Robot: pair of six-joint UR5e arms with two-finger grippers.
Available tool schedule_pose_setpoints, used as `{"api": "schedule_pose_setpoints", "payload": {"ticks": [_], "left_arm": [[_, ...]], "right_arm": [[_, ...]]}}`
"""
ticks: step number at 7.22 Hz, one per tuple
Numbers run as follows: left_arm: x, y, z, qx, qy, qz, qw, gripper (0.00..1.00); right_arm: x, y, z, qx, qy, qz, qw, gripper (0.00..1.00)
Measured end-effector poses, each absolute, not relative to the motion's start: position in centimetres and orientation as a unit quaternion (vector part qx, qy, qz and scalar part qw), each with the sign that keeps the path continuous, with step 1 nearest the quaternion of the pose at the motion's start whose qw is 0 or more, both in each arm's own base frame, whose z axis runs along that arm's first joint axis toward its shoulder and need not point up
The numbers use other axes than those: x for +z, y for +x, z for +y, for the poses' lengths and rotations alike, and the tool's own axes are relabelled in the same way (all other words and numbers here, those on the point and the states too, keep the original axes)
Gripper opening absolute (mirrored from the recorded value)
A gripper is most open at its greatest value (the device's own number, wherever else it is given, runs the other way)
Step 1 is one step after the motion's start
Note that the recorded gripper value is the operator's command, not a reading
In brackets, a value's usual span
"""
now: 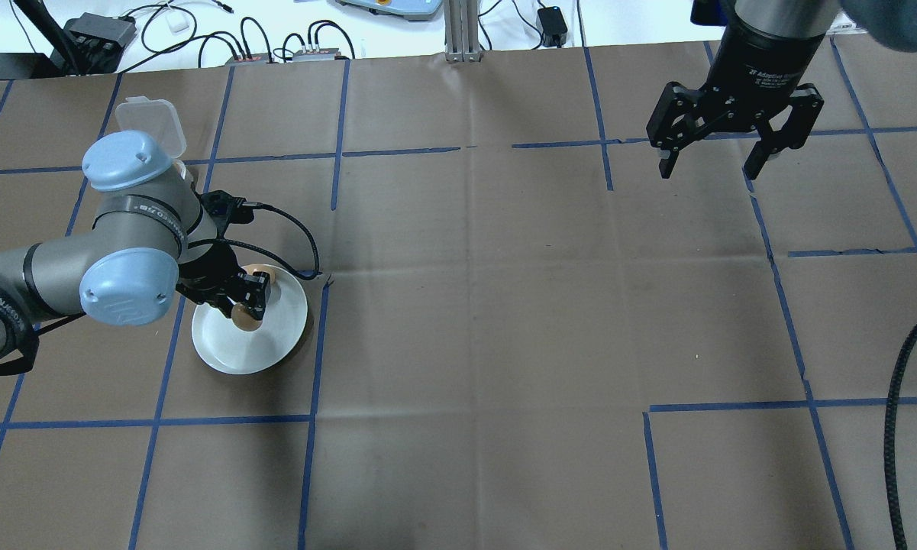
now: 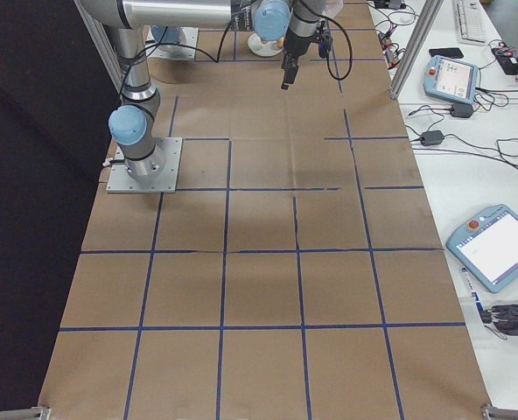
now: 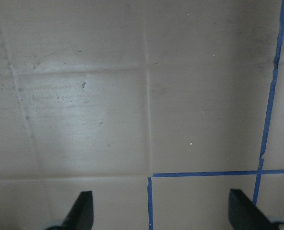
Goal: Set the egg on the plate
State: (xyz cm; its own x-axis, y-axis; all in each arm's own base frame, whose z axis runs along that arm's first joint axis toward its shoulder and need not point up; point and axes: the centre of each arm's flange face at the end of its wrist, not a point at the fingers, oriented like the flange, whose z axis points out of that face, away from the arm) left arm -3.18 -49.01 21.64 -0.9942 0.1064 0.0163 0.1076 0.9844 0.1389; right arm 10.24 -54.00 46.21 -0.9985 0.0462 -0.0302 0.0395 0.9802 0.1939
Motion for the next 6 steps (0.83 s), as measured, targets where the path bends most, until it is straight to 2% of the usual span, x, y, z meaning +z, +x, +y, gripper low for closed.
{"api": "schedule_pose_setpoints", "payload": {"ticks": [3, 4, 6], "left_arm": [[23.5, -2.9, -49.5, -0.044, -0.045, -0.998, -0.001, 1.00], [25.7, -2.7, -50.2, -0.031, -0.032, -0.999, -0.005, 1.00], [32.2, -2.0, -52.5, -0.033, -0.002, -0.999, -0.004, 1.00]], "right_arm": [[46.2, 10.2, -54.0, 0.097, 0.022, 0.995, 0.017, 1.00], [46.2, 10.2, -54.0, 0.097, 0.022, 0.995, 0.017, 1.00], [46.2, 10.2, -54.0, 0.097, 0.022, 0.995, 0.017, 1.00]]}}
